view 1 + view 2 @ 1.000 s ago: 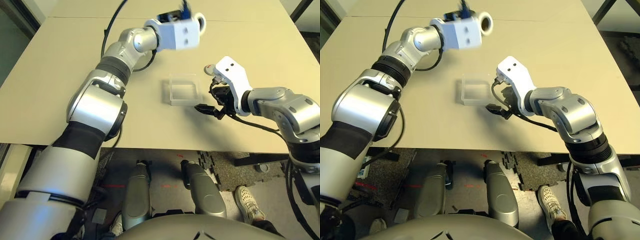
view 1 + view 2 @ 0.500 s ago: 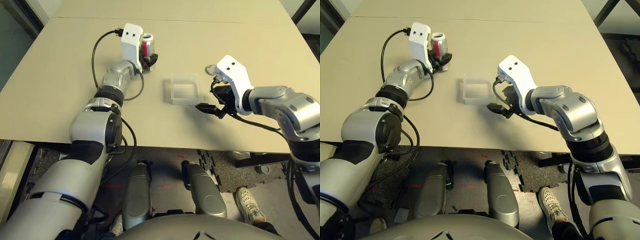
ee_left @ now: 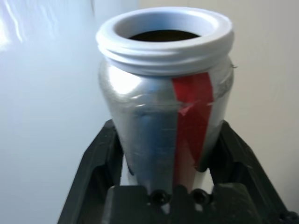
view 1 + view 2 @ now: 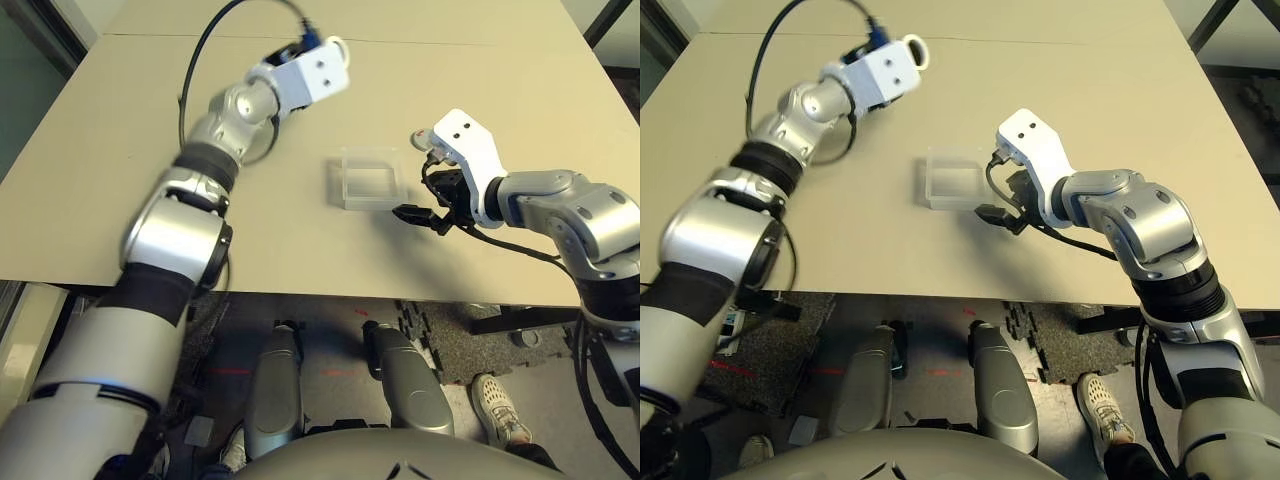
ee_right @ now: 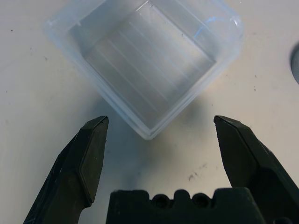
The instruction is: Pour the medicine from the bottle into the box.
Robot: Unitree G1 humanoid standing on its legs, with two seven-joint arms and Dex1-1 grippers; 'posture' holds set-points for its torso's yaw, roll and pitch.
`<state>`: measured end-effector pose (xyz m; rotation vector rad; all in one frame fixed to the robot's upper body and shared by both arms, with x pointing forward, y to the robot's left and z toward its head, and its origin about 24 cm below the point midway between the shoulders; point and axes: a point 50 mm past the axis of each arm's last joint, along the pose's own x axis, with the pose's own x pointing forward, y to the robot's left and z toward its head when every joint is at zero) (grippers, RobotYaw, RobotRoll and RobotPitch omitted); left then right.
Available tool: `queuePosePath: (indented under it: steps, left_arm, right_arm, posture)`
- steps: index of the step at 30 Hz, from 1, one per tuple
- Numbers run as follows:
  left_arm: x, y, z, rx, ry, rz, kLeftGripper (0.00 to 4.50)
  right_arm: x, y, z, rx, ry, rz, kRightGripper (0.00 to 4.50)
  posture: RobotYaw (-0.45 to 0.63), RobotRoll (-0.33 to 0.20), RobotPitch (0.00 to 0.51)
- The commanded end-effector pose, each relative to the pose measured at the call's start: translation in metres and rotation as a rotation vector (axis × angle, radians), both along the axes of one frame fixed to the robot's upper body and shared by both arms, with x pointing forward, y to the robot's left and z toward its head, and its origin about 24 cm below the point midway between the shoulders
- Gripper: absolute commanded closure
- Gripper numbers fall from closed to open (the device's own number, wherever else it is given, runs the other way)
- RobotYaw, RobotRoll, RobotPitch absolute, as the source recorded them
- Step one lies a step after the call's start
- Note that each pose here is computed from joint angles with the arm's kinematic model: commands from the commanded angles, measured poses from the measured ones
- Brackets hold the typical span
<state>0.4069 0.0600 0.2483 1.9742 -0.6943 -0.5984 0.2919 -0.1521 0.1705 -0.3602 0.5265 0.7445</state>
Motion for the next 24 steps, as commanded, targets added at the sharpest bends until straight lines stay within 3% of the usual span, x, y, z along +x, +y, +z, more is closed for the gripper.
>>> queuePosePath:
  steps: [1, 4, 9, 16, 24]
  left_arm:
    - [-0.005, -0.008, -0.016, 0.281, -0.123, -0.141, 1.75]
    - [-0.005, -0.013, -0.018, 0.451, -0.242, -0.216, 1.75]
    - [-0.006, -0.026, -0.001, 0.472, -0.339, -0.261, 1.75]
    - [-0.007, -0.030, 0.003, 0.437, -0.340, -0.261, 1.75]
    - [-0.010, -0.027, -0.018, 0.455, -0.268, -0.324, 1.75]
  right_arm:
    - [-0.001, 0.003, -0.006, -0.004, 0.015, 0.005, 0.00]
    - [-0.002, 0.004, -0.006, 0.008, 0.015, 0.003, 0.00]
    - [-0.003, 0.004, -0.007, 0.018, 0.012, -0.012, 0.00]
    - [-0.003, 0.005, -0.008, 0.026, 0.011, -0.016, 0.00]
    - [0.000, 0.004, -0.008, 0.023, 0.010, -0.013, 0.00]
  posture:
    - [-0.03, 0.000, 0.180]
    - [-0.04, 0.000, 0.182]
    - [-0.05, 0.000, 0.184]
    - [-0.05, 0.000, 0.184]
    - [-0.03, 0.000, 0.184]
